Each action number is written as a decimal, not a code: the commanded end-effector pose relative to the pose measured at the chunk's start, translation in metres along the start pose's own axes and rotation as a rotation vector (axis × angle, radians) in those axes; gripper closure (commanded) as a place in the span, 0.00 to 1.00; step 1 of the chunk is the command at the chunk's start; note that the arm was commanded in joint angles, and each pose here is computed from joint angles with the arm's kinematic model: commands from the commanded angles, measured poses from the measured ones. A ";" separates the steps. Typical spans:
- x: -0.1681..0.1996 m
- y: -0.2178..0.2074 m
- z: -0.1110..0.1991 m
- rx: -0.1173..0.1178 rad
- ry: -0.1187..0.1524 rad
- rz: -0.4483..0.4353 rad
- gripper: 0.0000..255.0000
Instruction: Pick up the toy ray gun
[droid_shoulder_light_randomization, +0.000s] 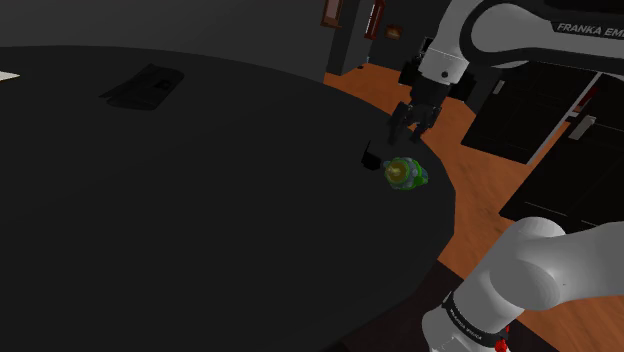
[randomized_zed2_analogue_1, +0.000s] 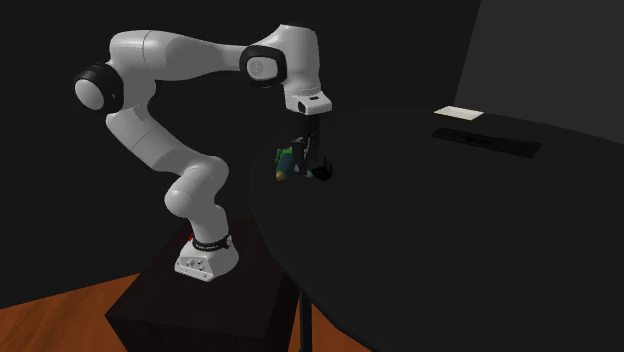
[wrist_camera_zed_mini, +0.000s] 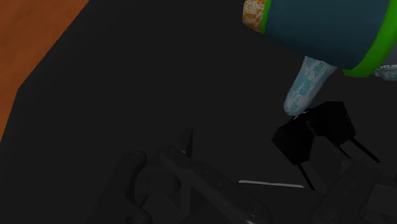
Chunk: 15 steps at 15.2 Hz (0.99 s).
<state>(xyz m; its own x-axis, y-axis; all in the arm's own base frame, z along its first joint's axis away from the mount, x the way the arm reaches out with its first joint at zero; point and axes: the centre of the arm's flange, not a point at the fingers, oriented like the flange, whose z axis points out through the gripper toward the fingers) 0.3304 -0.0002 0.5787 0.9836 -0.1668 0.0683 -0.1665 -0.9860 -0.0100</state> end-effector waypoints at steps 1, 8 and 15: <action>0.000 0.000 0.000 0.000 0.000 0.000 0.00; 0.009 -0.024 0.018 0.126 -0.353 0.253 0.00; 0.007 -0.024 0.047 0.126 -0.353 0.253 0.00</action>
<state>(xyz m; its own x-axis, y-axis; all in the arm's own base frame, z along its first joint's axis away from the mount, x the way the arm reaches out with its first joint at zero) 0.3442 0.0220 0.5344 0.8797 -0.3717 -0.2967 -0.4169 -0.9029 -0.1051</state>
